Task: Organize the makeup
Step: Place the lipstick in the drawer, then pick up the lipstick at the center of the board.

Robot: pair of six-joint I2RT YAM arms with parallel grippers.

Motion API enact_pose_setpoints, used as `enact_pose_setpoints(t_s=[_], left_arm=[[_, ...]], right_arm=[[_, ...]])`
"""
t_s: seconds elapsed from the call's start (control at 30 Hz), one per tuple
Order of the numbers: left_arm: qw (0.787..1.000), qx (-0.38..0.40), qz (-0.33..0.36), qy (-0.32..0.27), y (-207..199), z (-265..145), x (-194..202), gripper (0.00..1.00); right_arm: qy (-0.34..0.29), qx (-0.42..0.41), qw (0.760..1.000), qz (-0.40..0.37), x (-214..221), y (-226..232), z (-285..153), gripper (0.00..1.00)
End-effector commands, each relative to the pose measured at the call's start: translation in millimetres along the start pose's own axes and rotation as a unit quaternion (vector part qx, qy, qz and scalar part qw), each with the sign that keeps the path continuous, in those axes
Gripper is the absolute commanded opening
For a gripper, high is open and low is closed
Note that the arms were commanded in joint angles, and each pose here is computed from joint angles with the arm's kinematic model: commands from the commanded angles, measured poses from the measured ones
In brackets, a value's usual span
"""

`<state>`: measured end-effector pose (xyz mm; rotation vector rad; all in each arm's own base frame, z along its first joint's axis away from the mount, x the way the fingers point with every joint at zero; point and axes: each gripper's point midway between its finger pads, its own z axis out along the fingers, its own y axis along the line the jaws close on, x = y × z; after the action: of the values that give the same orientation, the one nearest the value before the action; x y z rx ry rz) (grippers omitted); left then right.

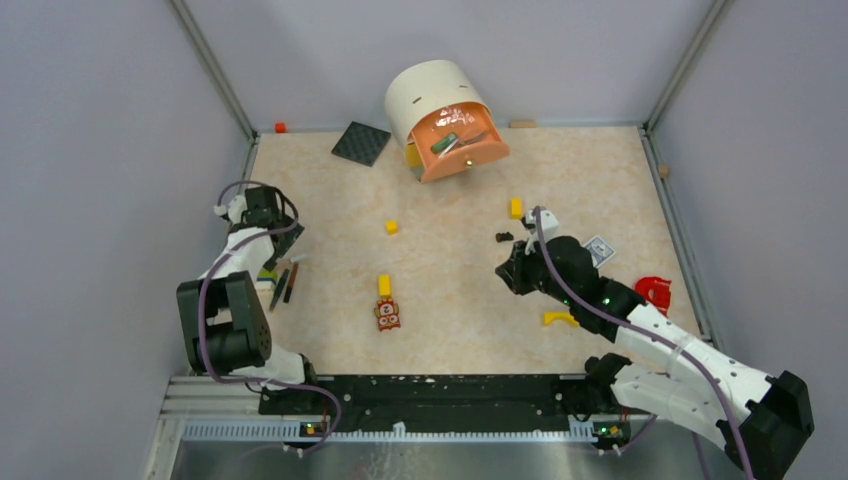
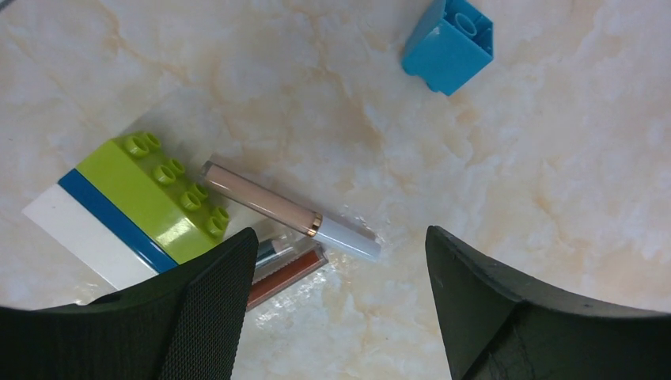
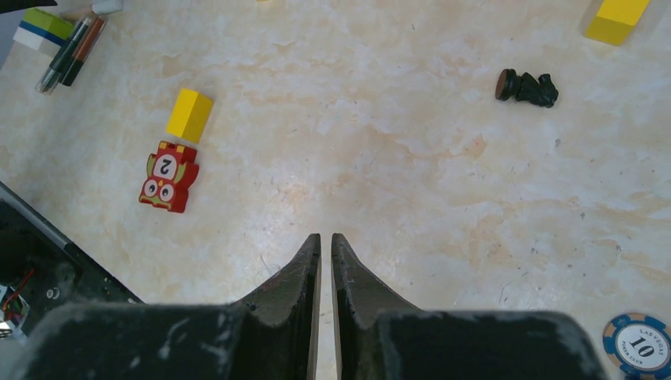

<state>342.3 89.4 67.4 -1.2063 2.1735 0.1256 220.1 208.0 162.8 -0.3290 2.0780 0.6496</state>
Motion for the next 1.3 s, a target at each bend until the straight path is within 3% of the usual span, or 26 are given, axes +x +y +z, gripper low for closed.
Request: enact_pose_setpoints(t_s=[0.0,0.3,0.47,0.63,1.27], left_arm=[[0.998,0.035,-0.053,-0.01,-19,-3,-11,0.83],[0.983,-0.028,-0.171,0.064,-15,-5,12,0.83],[0.979,-0.066,-0.171,0.087,-20,2,8,0.81],[0.977,-0.089,-0.157,0.114,-20,12,15,0.7],[0.975,-0.093,-0.185,0.079,3,14,7,0.68]], right_arm=[[-0.024,0.005,1.0,0.012,-13,1,-2,0.09],[-0.029,0.02,0.999,0.034,-14,-3,-2,0.1],[-0.033,0.025,0.998,0.038,-12,-6,-4,0.11],[-0.038,0.034,0.998,0.035,-14,-10,-5,0.12],[-0.037,0.04,0.998,0.032,-10,-13,-5,0.13]])
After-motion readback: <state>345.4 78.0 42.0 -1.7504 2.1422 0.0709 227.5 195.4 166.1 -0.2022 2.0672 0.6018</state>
